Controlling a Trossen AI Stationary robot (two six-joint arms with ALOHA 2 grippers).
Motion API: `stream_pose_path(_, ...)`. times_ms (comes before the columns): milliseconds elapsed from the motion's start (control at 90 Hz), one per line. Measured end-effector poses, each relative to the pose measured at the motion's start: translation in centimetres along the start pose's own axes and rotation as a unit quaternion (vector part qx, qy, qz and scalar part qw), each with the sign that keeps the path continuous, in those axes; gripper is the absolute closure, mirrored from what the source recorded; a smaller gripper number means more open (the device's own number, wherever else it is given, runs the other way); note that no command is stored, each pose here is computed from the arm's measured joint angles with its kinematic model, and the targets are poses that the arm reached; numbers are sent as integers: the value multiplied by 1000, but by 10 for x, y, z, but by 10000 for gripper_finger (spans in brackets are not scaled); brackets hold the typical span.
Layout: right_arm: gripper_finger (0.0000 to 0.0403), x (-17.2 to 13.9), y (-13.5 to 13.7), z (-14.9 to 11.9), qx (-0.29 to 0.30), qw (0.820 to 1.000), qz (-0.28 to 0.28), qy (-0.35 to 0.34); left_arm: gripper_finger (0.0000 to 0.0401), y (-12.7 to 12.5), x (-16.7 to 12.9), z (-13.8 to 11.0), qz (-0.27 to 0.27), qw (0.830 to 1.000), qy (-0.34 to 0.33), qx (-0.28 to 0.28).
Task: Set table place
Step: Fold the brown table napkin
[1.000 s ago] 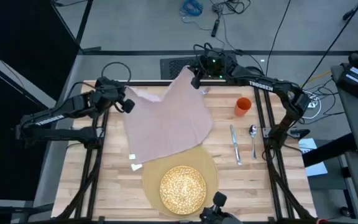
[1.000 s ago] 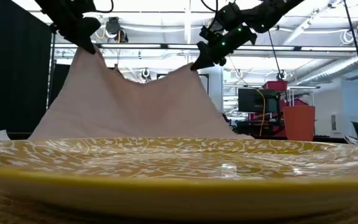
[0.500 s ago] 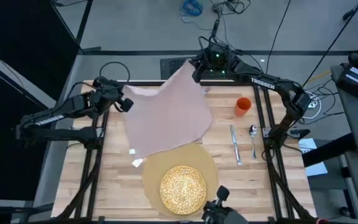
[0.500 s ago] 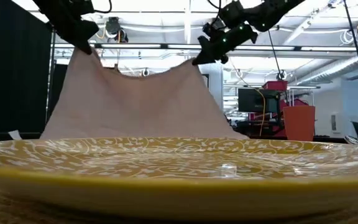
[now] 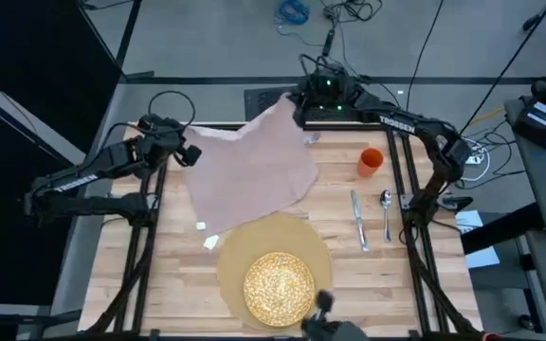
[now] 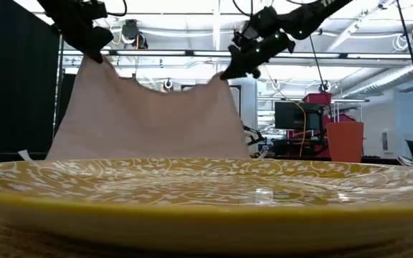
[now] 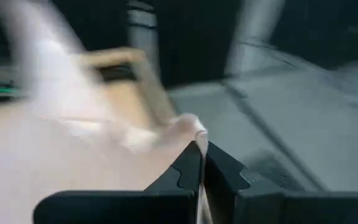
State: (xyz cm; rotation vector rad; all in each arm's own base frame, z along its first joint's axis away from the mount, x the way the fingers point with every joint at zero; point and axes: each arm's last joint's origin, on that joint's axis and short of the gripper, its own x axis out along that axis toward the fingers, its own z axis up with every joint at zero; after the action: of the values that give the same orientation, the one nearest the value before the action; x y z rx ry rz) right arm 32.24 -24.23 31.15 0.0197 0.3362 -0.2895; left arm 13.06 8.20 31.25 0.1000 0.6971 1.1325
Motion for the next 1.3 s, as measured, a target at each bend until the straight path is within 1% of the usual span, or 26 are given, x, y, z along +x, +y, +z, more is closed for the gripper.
stream_pose_path(78,403,3,7,0,-7,998,-54,17,401,0,0,1,-1,1000,-2,-2)
stream_pose_path(133,403,2,4,-3,-9,998,-59,31,401,-1,0,1,-21,1000,-3,-4)
stream_pose_path(167,403,1,3,-4,-6,999,-42,33,401,-3,0,1,-49,999,-4,-4)
stream_pose_path(222,403,-2,6,-3,4,999,-13,32,401,-7,-1,1,-113,994,-5,-7)
stream_pose_path(278,403,-7,17,4,9,1000,11,28,401,-10,-2,2,-175,984,-7,-17)
stream_pose_path(344,403,-18,32,12,4,999,35,34,401,-13,-5,4,-228,973,-6,-29)
stream_pose_path(433,403,-38,55,21,-14,997,29,64,401,-18,-12,6,-297,954,-10,-38)
stream_pose_path(500,403,-55,79,30,-38,996,17,78,401,-23,-20,6,-347,937,-13,-39)
stream_pose_path(622,403,-90,130,44,-68,994,28,83,401,-36,-39,7,-432,901,-19,-29)
stream_pose_path(722,403,-121,165,52,-86,994,7,71,401,-45,-64,10,-512,857,-52,-23)
stream_pose_path(800,403,-149,190,61,-99,994,11,34,401,-41,-91,20,-563,820,-100,-26)
stream_pose_path(878,403,-175,208,69,-107,994,18,-9,401,-34,-114,29,-586,799,-133,-28)
stream_pose_path(1000,403,-206,224,82,-115,992,9,-52,401,-21,-142,39,-611,772,-175,-25)
stream_pose_path(1133,403,-231,236,100,-150,985,4,-88,401,-5,-160,48,-619,758,-205,-33)
stream_pose_path(1211,403,-242,236,114,-164,980,-14,-109,401,4,-167,54,-620,751,-224,-37)
stream_pose_path(1244,403,-244,235,119,-169,979,-22,-112,401,8,-169,56,-620,749,-229,-37)
stream_pose_path(1300,403,-247,231,126,-172,978,-38,-109,401,15,-170,59,-608,757,-237,-37)
